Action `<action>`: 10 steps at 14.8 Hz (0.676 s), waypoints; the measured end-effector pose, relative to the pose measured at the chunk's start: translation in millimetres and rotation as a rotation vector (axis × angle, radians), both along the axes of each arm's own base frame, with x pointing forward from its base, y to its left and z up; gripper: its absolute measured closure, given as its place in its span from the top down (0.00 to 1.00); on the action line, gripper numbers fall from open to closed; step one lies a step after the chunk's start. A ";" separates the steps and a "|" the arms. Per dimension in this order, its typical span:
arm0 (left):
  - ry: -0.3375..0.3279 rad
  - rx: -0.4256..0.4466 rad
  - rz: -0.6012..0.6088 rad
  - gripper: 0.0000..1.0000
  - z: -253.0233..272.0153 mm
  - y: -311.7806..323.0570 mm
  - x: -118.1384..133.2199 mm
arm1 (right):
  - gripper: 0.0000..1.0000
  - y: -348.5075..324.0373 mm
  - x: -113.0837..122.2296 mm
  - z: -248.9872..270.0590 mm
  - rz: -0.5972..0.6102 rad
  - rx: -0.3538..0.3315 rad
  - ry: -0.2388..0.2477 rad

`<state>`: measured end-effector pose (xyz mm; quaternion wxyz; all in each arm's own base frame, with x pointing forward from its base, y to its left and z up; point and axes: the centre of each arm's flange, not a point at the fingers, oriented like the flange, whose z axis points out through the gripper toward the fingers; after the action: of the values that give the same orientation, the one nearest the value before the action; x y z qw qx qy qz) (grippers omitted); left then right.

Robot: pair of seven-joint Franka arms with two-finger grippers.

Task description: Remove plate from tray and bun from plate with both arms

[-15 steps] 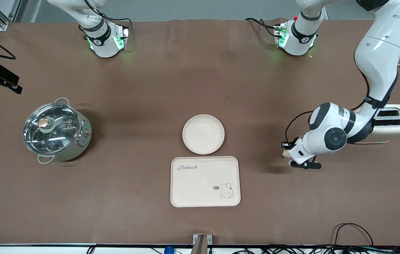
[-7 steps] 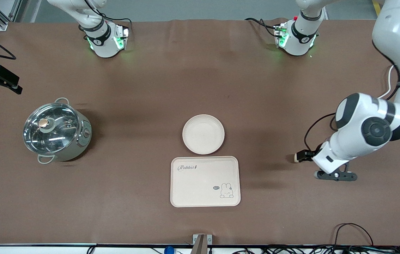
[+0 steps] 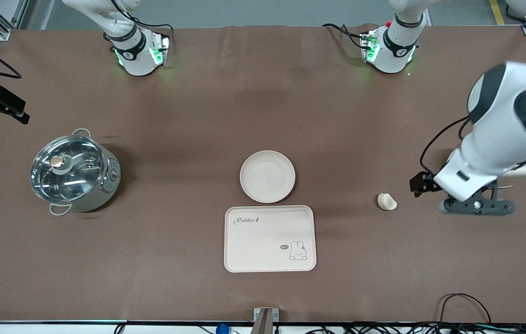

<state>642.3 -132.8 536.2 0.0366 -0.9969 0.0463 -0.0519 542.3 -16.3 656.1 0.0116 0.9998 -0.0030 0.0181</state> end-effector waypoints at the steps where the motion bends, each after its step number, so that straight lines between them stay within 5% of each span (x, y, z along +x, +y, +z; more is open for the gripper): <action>1: -0.001 -0.008 -0.001 1.00 16.7 1.8 -8.0 | 1.00 0.0 0.0 0.0 0.000 0.000 0.000; 10: 0.012 -0.069 0.052 1.00 103.7 92.4 -74.6 | 1.00 1.4 0.6 -1.8 0.001 0.014 0.003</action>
<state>567.7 -40.5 639.9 0.0033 -0.9987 0.0190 -0.0468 542.9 -14.9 654.3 0.0044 0.9998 -0.0028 0.0166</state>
